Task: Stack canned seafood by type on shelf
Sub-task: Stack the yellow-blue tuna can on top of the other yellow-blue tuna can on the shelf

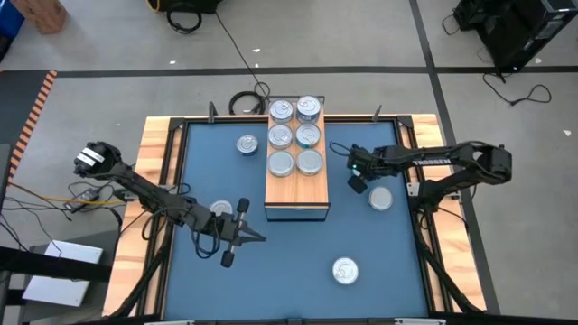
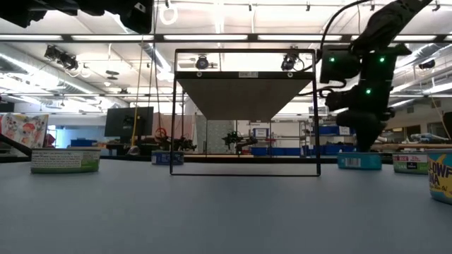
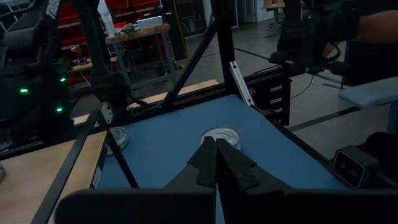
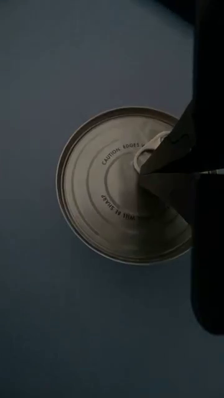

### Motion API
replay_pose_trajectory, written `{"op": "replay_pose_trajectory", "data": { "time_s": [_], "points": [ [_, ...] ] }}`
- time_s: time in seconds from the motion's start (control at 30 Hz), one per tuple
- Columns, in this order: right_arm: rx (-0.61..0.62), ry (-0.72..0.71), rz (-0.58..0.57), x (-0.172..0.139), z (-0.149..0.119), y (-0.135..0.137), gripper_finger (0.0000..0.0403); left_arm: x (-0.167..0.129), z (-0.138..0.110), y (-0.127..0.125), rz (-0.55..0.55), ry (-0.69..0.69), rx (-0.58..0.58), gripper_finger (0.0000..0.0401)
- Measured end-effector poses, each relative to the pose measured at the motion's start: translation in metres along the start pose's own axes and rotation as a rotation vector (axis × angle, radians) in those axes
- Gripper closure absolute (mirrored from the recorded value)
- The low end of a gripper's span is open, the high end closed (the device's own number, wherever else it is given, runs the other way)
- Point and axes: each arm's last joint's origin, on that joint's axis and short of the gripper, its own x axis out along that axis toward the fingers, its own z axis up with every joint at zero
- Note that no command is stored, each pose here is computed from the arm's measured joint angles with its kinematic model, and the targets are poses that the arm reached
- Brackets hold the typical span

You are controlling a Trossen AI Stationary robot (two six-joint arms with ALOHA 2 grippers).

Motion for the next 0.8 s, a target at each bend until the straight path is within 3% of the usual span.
{"op": "replay_pose_trajectory", "data": {
  "time_s": [0.8],
  "points": [
    [-0.125,0.113,0.394,-0.048,-0.077,0.087,0.0399,0.000,-0.001,0.001,0.036,0.017,-0.056,0.0395]
  ]
}}
